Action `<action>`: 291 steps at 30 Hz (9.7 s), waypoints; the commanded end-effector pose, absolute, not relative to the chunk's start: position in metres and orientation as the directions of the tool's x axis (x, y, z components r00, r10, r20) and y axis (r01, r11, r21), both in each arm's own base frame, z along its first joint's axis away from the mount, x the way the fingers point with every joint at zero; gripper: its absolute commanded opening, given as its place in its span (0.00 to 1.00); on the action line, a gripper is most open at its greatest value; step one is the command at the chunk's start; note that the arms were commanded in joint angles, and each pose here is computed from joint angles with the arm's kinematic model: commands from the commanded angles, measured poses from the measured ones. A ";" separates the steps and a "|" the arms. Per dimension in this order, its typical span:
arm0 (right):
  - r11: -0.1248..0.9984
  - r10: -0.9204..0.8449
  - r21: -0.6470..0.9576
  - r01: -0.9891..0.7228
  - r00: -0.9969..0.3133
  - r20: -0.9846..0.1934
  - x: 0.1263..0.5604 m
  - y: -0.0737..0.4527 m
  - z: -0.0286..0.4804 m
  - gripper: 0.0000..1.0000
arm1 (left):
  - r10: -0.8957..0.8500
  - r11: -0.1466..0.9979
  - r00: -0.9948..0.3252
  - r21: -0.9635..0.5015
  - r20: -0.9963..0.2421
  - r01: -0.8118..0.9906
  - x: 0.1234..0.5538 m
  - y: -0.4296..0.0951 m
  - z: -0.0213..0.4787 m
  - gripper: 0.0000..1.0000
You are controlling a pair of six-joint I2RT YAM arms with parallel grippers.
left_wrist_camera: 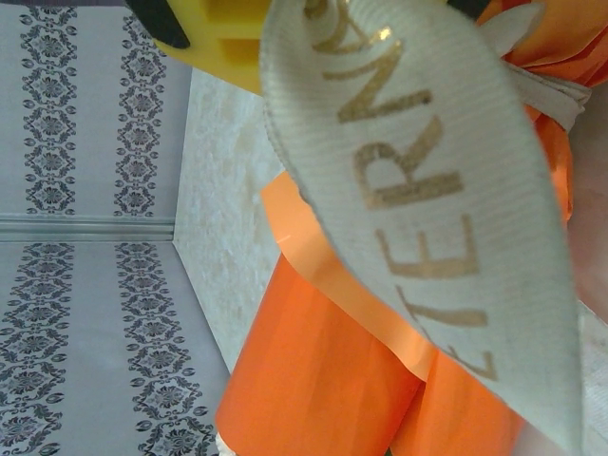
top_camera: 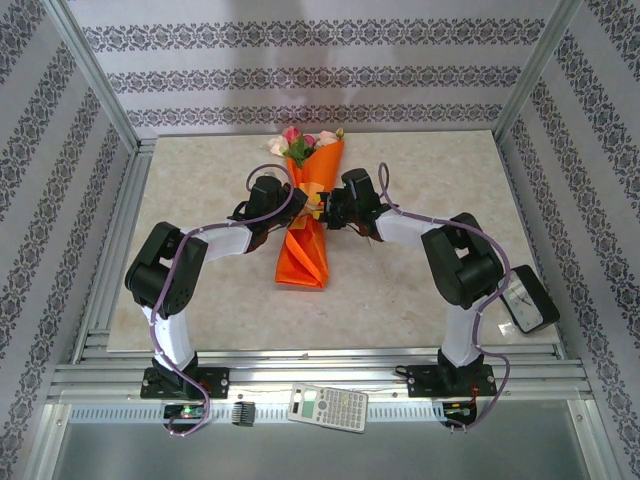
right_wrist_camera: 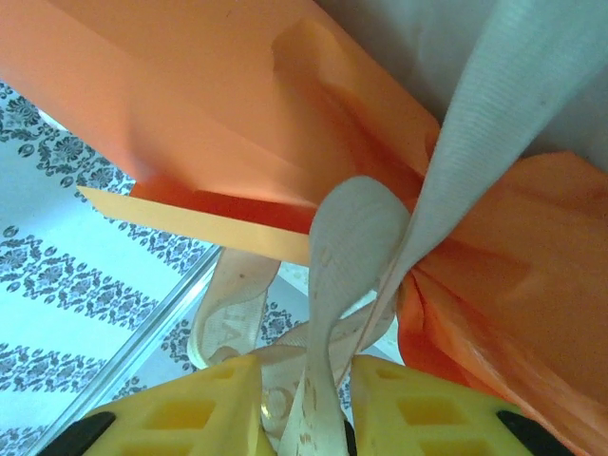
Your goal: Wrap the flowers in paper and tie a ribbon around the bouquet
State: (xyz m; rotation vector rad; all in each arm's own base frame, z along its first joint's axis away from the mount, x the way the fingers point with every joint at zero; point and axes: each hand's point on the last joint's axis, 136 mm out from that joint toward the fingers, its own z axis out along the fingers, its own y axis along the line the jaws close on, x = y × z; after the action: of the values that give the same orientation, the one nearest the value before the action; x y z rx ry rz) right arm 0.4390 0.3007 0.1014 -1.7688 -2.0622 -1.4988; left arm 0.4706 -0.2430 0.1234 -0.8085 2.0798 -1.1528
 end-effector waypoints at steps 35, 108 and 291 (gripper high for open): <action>-0.137 0.780 0.776 0.616 -0.416 0.468 0.450 0.309 0.094 0.00 | -0.830 0.105 -0.473 -0.751 0.294 -0.652 0.438 -0.252 0.121 0.50; -0.072 0.761 0.657 0.750 -0.385 0.522 0.458 0.313 0.107 0.27 | -0.797 0.319 -0.598 -0.901 -0.086 -0.296 0.471 -0.237 0.103 0.00; -0.120 0.809 0.688 0.716 -0.331 0.486 0.455 0.308 0.093 0.30 | -0.877 0.043 -0.404 -0.794 0.260 -0.606 0.465 -0.234 0.105 0.26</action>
State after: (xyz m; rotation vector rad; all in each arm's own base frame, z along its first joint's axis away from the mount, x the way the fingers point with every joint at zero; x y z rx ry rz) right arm 0.4491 0.3116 0.0972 -1.8121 -2.1664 -1.5799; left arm 0.4589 -0.2374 0.0867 -1.5578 2.0771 -1.2652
